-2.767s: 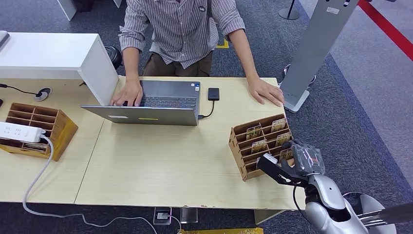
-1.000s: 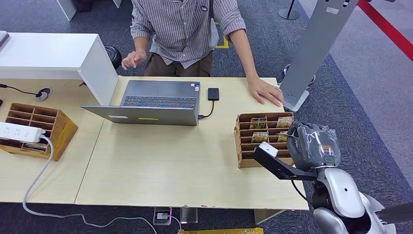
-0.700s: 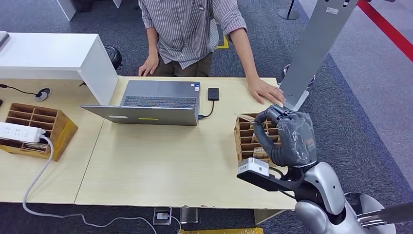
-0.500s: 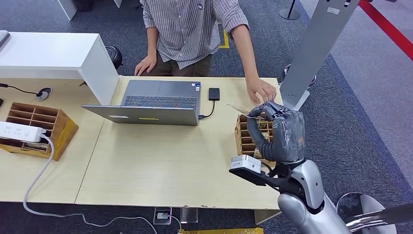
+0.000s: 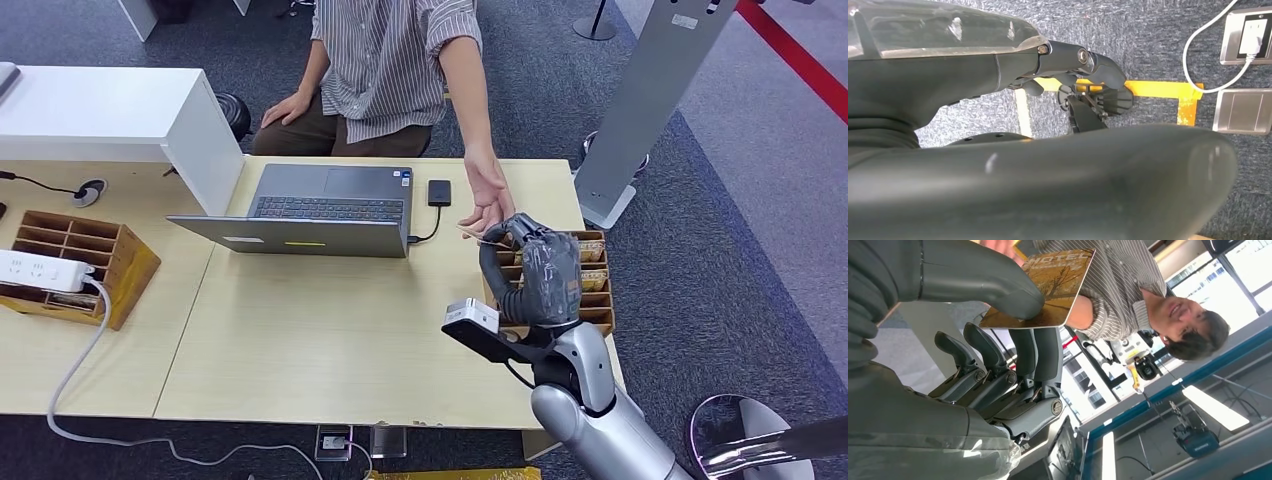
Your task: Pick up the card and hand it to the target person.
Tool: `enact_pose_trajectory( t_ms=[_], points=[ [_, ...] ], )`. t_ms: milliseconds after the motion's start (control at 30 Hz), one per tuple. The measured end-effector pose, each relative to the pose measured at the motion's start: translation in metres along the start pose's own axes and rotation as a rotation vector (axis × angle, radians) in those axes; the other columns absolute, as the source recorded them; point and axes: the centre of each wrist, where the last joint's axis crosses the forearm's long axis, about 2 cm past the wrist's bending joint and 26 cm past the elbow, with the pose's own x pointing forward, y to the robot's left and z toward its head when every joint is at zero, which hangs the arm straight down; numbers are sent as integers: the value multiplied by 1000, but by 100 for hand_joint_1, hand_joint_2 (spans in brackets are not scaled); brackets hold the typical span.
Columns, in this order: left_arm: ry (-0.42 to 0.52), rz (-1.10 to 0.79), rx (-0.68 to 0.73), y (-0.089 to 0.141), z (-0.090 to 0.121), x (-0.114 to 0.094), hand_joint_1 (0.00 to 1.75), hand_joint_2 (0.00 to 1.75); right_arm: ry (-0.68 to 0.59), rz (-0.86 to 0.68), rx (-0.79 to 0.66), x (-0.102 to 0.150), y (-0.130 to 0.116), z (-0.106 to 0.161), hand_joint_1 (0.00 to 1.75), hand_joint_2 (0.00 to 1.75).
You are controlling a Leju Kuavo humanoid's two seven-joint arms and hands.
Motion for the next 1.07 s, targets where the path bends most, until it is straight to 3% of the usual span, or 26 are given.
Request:
enact_pose_trajectory(
  t_ms=[333,467,767,900,1067],
  points=[
    [2,-6,-4,0,0,-1,0,0,31,16,48,-5,12,6,161,175],
    [-4,-6,-14,0,1,-2,0,175,44,21,53,-6,13,8,0,175],
    [-21,3,-33,0,1,-4,0,175,59,26,49,-8,13,10,0,175],
    [-23,4,-32,0,2,-5,0,0,59,28,49,-9,12,10,0,175],
    [-22,12,-32,0,2,-5,0,0,72,4,48,-9,12,13,0,175]
  ],
)
